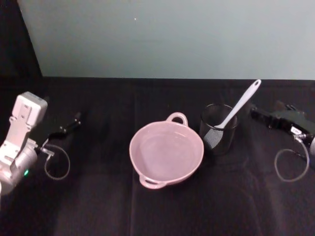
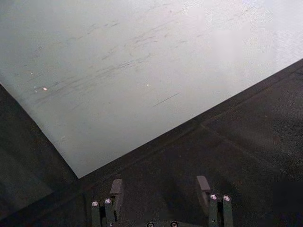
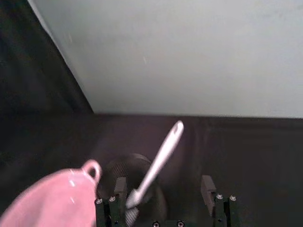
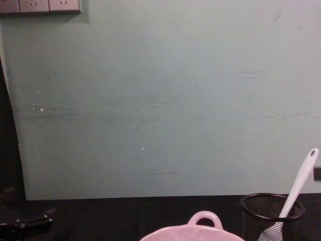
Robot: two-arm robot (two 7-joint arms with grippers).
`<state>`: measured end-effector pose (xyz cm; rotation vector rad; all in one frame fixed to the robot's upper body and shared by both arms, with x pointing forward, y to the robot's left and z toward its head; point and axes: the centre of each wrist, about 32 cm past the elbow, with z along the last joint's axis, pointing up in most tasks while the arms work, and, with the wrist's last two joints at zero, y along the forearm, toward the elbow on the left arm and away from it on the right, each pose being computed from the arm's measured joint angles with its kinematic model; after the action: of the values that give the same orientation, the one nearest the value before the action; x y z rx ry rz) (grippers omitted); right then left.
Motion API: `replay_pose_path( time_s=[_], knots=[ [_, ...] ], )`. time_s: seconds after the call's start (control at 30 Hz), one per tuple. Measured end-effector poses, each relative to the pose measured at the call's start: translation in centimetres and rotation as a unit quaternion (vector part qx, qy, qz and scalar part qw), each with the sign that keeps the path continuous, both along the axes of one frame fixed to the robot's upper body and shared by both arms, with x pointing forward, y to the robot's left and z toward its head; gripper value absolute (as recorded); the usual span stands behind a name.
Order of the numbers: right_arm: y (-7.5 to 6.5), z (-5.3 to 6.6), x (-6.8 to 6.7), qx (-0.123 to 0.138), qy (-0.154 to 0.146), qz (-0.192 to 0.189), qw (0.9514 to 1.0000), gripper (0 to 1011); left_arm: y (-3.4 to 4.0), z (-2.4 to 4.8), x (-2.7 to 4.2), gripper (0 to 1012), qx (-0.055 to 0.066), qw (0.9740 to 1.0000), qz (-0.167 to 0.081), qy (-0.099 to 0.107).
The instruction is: Use the one hand to pick up the spoon and stir the clear water in the bowl.
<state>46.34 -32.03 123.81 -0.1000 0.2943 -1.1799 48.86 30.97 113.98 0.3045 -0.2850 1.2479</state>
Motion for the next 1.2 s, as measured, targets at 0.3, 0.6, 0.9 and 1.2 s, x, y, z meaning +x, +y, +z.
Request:
replay_pose_path(
  time_s=[0.3,0.6,0.9,1.2],
  knots=[
    [0.6,-0.2,1.7,-0.126,0.047,0.0,0.991,1003,0.0,0.0,0.0,1011,0.0,1.0,0.0,0.0],
    [1.4,-2.0,3.5,-0.193,0.013,-0.029,0.9807,1003,0.0,0.0,0.0,1011,0.0,1.0,0.0,0.0],
    [0.9,-6.6,3.6,-0.174,-0.076,-0.066,0.9796,1003,0.0,0.0,0.0,1011,0.0,1.0,0.0,0.0],
    [0.5,-9.5,2.8,-0.148,-0.098,-0.082,0.9807,1002,0.0,0.0,0.0,1011,0.0,1.0,0.0,0.0]
  ],
)
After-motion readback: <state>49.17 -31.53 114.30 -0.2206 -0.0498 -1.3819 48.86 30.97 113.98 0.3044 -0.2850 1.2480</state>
